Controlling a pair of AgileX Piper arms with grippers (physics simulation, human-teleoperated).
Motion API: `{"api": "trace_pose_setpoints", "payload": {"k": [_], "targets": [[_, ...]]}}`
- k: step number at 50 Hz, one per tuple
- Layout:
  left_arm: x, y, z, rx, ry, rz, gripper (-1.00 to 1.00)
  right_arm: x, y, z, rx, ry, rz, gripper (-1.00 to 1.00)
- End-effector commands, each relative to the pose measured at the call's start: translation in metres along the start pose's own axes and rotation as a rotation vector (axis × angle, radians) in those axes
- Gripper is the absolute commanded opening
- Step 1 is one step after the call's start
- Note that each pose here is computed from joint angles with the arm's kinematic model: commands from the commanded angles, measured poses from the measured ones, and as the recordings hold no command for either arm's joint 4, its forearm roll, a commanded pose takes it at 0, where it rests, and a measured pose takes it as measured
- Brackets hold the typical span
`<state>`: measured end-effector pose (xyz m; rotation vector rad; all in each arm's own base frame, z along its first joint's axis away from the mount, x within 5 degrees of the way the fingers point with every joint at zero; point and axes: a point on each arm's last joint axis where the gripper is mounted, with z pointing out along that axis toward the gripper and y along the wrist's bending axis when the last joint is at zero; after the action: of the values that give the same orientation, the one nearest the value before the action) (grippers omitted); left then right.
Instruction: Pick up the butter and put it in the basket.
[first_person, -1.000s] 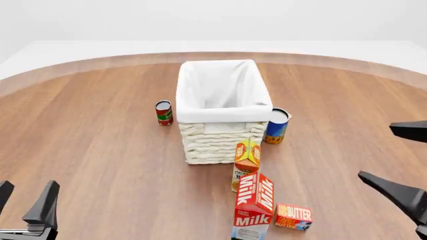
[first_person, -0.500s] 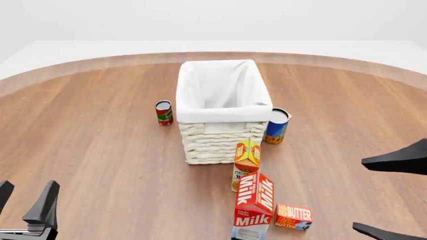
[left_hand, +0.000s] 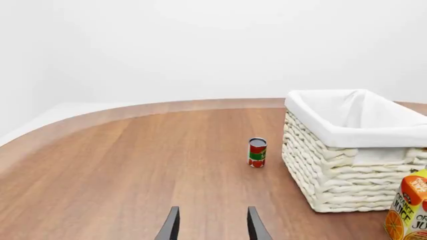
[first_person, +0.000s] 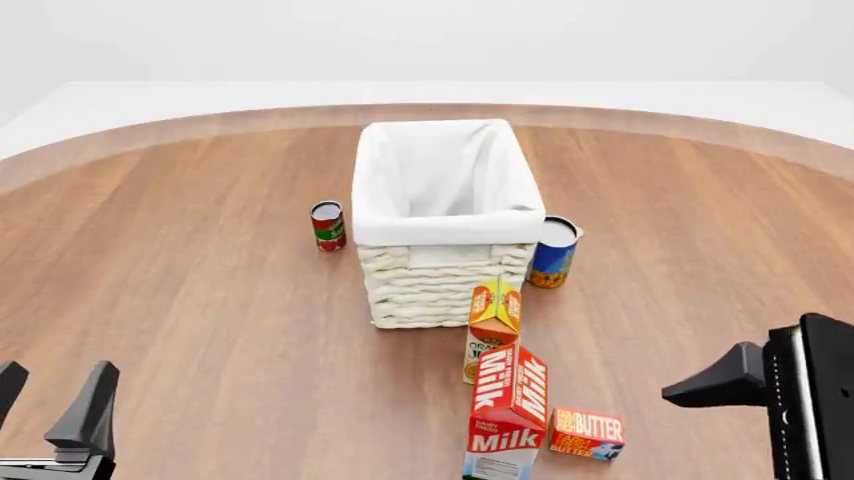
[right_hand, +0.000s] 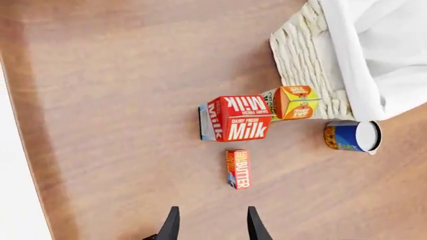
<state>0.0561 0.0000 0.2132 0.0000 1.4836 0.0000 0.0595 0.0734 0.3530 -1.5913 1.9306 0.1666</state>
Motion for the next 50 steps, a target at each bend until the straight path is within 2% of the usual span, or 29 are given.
{"api": "trace_pose_setpoints", "payload": {"k": [1, 17, 34, 50], "targets": [[0.0, 0.0, 0.0, 0.0, 0.0, 0.0, 1.0, 0.002, 0.003, 0.015, -0.039, 0.056, 0.0, 1.0], [0.0, 0.0, 0.0, 0.0, 0.0, 0.0, 1.0, 0.005, 0.004, 0.026, -0.058, 0.099, 0.0, 1.0], [0.0, 0.0, 0.0, 0.0, 0.0, 0.0, 1.0, 0.003, 0.003, 0.036, -0.059, 0.099, 0.008, 1.0], [0.0, 0.0, 0.0, 0.0, 0.0, 0.0, 1.0, 0.007, -0.008, 0.041, -0.013, 0.124, 0.022, 1.0]]}}
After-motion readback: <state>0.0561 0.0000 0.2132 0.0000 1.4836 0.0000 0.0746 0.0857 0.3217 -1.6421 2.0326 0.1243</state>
